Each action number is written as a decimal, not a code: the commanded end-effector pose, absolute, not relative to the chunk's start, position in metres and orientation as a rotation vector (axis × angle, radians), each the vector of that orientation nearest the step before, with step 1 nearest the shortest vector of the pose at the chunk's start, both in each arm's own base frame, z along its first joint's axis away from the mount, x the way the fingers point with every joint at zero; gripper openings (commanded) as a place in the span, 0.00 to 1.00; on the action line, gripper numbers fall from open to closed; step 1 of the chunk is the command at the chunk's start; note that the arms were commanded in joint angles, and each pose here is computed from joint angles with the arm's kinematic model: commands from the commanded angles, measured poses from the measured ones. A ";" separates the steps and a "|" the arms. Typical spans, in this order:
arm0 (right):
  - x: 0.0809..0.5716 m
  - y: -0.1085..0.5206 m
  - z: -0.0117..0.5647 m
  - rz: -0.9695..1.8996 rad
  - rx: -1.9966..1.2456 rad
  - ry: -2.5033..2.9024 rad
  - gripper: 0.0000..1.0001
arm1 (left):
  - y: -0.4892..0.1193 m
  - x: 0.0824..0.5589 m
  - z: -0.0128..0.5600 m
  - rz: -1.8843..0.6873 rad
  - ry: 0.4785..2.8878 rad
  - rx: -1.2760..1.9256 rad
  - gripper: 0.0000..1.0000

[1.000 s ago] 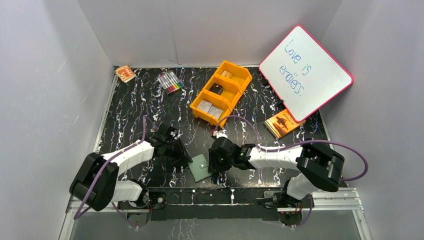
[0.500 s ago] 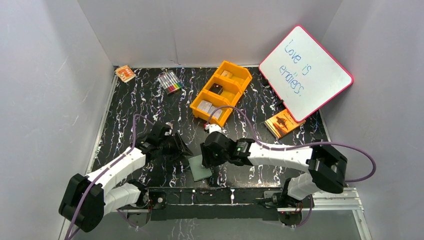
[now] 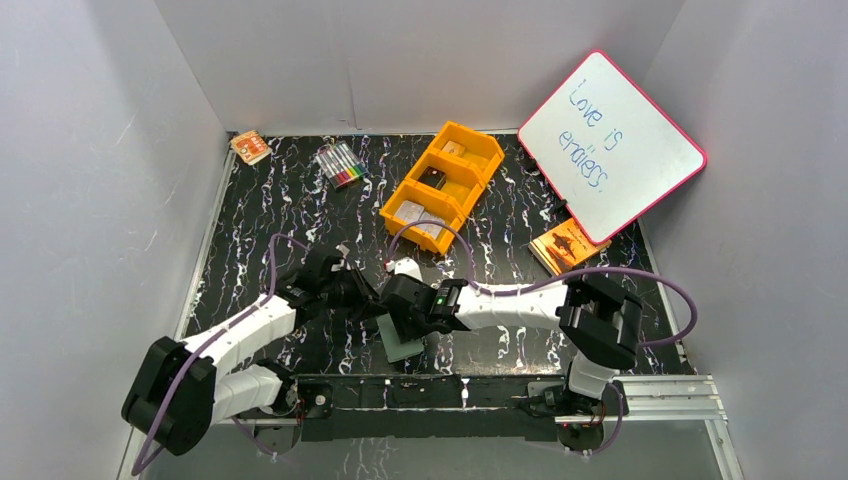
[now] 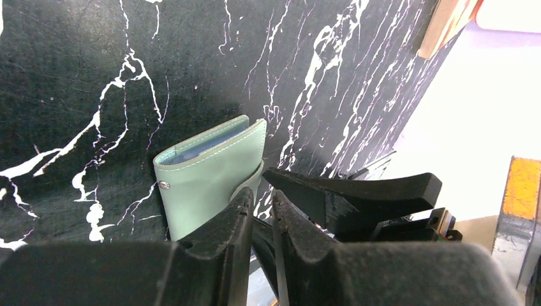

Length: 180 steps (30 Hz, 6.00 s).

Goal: Put the credit cards into the card holder

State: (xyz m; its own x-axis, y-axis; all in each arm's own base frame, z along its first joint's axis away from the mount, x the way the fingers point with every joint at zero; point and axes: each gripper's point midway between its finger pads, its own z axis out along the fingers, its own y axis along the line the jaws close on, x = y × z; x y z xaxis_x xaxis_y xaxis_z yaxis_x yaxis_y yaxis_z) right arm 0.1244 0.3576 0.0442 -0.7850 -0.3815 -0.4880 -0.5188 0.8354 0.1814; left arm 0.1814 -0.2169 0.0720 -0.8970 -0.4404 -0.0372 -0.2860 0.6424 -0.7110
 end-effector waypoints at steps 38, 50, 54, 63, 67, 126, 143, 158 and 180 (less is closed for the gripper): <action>0.138 0.356 0.046 0.157 -0.703 2.530 0.44 | -0.215 0.159 0.009 -0.983 2.857 -0.614 0.00; 0.137 0.346 0.051 0.147 -0.669 2.532 0.28 | -0.206 0.154 0.000 -0.894 2.892 -0.627 0.00; 0.137 0.343 0.053 0.152 -0.654 2.534 0.21 | -0.204 0.152 -0.003 -0.876 2.900 -0.632 0.00; 0.134 0.337 0.054 0.157 -0.596 2.551 0.00 | -0.200 0.149 -0.008 -0.851 2.906 -0.641 0.00; 0.136 0.329 0.058 0.154 -0.544 2.546 0.00 | -0.200 0.148 -0.008 -0.854 2.905 -0.641 0.00; 0.138 0.308 0.174 1.033 -0.104 2.133 0.00 | -0.226 0.187 0.091 -1.003 2.661 -0.366 0.85; 0.138 0.218 0.075 0.429 0.095 2.439 0.00 | -0.205 0.163 0.062 -0.916 2.724 -0.415 0.82; 0.136 0.180 0.100 0.308 0.102 2.454 0.64 | -0.198 0.155 0.063 -0.900 2.720 -0.425 0.82; 0.136 0.336 0.124 0.839 -0.366 2.431 0.41 | -0.188 0.152 0.071 -0.866 2.687 -0.443 0.82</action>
